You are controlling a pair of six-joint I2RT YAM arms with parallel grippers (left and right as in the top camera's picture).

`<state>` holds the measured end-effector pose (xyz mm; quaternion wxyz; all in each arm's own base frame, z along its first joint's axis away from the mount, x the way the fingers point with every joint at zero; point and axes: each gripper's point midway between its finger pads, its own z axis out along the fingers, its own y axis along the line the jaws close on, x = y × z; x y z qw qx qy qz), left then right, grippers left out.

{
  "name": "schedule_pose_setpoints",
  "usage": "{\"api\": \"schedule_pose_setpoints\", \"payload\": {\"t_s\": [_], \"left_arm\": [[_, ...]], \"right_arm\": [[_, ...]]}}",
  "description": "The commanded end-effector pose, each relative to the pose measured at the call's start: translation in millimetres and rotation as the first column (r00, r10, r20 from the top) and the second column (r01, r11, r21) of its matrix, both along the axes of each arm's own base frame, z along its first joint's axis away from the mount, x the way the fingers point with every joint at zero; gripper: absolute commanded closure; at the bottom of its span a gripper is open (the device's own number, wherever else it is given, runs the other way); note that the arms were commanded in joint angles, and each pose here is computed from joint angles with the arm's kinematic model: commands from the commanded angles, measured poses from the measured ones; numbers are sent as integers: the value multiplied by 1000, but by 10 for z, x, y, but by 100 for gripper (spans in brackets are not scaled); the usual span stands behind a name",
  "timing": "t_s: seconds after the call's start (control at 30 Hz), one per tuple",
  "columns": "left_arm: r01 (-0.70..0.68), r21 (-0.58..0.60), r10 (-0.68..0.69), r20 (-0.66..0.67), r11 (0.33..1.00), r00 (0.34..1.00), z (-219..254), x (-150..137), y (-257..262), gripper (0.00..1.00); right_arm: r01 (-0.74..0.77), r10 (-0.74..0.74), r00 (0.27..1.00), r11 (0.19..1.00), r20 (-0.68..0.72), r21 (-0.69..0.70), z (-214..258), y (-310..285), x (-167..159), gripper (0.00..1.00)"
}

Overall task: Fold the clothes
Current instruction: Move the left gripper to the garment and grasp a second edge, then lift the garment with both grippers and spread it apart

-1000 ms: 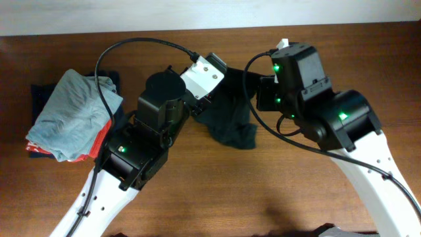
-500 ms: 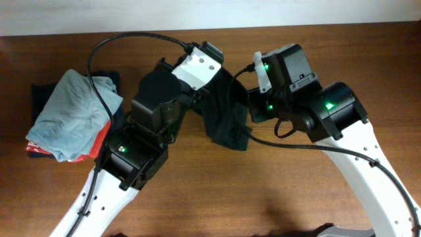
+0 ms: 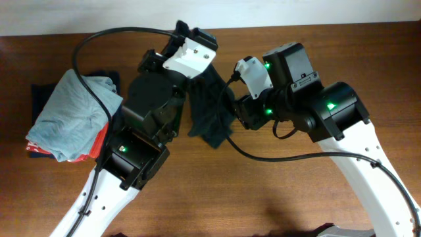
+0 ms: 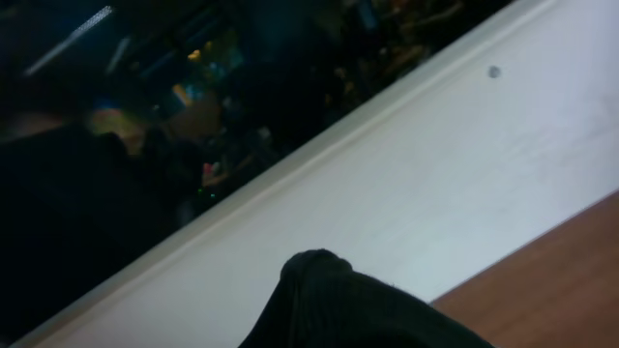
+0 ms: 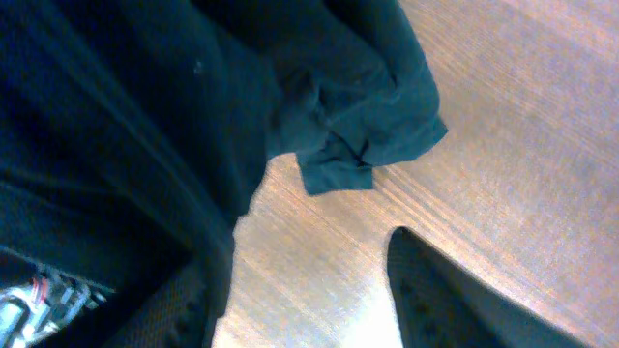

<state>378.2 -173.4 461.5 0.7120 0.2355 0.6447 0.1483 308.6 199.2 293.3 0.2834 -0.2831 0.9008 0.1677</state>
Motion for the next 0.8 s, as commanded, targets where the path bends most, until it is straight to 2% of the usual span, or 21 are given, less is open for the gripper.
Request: {"api": "schedule_pose_setpoints", "payload": {"t_s": [0.0,0.1,0.13,0.2,0.27,0.53,0.77], "left_arm": [[-151,-67,157,105,986,982,427,-91,392,99],[-174,-62,180,103,983,978,424,-91,430,99],[-187,-59,192,102,981,976,421,-92,451,99],[-207,-46,211,100,977,972,412,-92,482,99],[-221,-46,225,96,974,970,404,-93,506,99],[-239,-10,239,88,971,967,370,-89,526,99],[-246,-3,245,80,969,966,330,-45,527,99]], "right_arm": [[203,-201,979,973,28,-113,-98,-351,170,39],[338,-333,941,934,62,-116,-62,-511,291,35],[298,-295,954,952,48,-74,-30,-416,277,34],[85,-86,995,996,49,36,119,-92,147,34],[-1,-9,996,993,86,118,296,59,85,33],[92,-139,966,973,218,214,805,-186,78,31],[59,-124,946,974,299,218,1023,-299,-67,31]]}}
